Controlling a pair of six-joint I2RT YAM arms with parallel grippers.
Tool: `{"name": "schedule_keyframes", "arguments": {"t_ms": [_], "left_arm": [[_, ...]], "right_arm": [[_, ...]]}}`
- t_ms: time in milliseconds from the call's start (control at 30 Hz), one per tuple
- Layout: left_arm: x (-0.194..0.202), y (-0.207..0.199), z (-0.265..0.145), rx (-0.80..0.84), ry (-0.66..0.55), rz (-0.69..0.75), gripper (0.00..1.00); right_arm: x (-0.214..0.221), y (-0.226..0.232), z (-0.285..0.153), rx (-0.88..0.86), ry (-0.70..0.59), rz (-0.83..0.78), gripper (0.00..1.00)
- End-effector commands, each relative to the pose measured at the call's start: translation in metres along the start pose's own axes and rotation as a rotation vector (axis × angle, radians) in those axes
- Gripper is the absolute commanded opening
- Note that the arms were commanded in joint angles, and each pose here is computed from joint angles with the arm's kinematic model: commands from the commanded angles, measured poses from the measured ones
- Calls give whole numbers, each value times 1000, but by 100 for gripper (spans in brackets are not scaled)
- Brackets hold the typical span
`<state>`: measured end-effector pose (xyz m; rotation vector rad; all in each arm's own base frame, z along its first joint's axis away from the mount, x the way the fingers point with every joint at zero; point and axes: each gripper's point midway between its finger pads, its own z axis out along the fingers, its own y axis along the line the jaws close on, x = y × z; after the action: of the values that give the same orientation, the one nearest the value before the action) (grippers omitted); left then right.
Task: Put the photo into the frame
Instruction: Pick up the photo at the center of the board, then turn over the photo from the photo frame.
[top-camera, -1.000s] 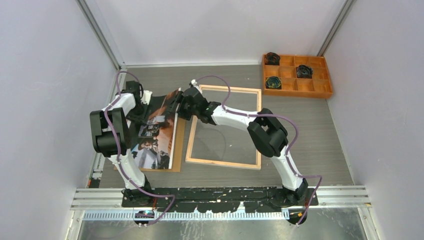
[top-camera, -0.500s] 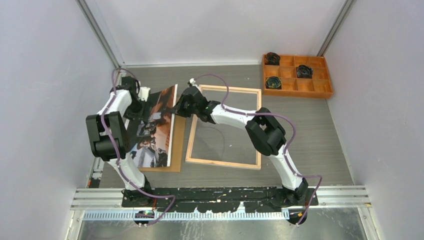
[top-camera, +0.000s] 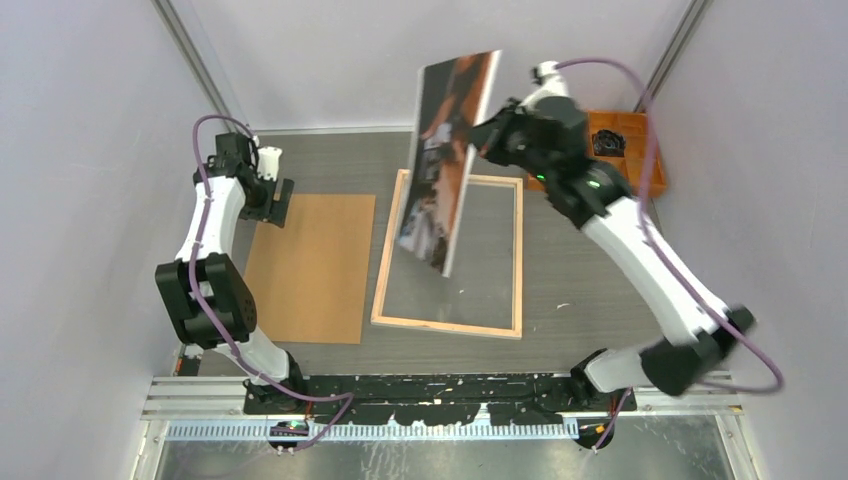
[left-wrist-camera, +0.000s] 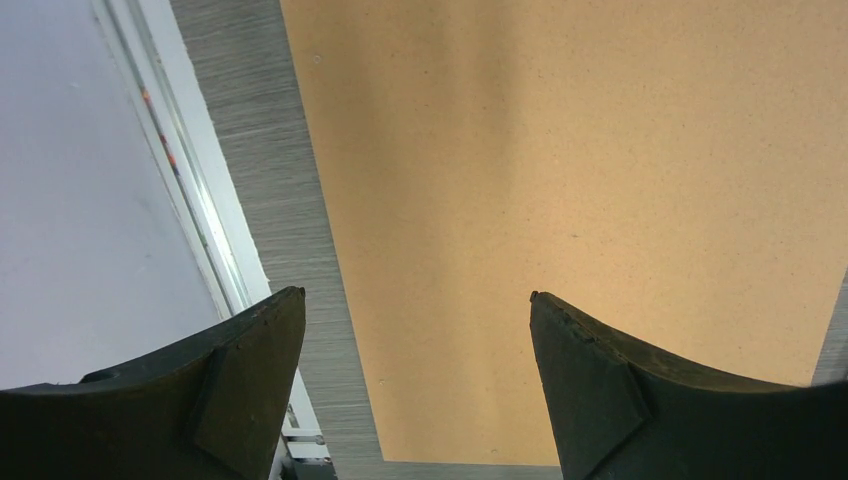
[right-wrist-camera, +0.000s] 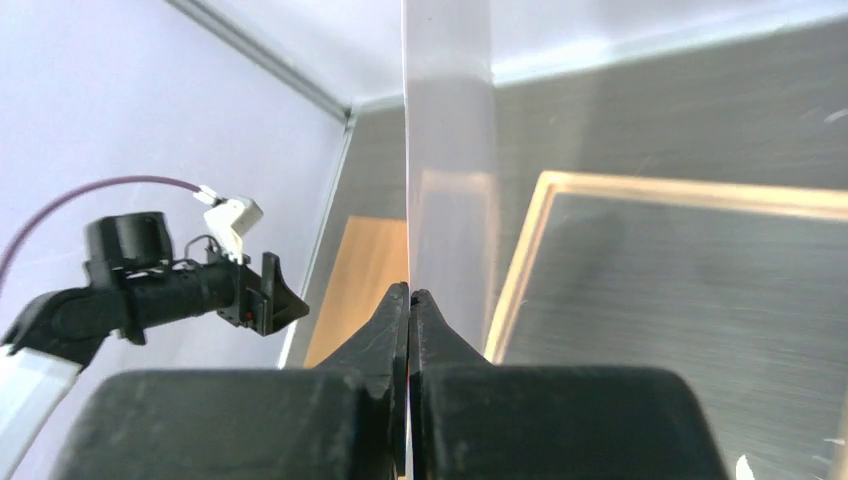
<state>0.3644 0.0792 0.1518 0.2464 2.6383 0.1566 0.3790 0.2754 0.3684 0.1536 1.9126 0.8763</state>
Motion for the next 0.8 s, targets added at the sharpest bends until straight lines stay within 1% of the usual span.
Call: {"name": "schedule_keyframes", "arguments": {"t_ms": [0,67,133,233,300,400,500,533,600,667,767], "left_arm": [[6,-14,6,48,23,-14,84],[4,-22,7,57,24,-2,84],[4,-28,8,62,25,9,84],[3,-34,6,68,21,23,84],[2,-36,5,67,18,27,84],[2,-36,3,68,17,27,84],[2,-37,2,68,14,27,84],[3,-37,2,69,15,27,84],[3,-37,2,66,14,28,84],[3,-37,1,67,15,28,84],[2,-37,0,66,13,29,84]], "right_arm": [[-34,-26,-95,177,-56,-243,1],[-58,-23,-132,212,-116,-294,1],[-73,-19,-154,231,-141,-333,1],[-83,-19,-170,288,-132,-398,1],[-75,-24,-167,357,-79,-465,1],[-40,-44,-140,510,74,-592,1],[-5,-61,-116,616,199,-666,1],[4,-65,-109,634,225,-669,1],[22,-67,-92,624,240,-615,1],[42,-61,-72,554,241,-526,1],[68,-59,-44,506,230,-360,1]]}}
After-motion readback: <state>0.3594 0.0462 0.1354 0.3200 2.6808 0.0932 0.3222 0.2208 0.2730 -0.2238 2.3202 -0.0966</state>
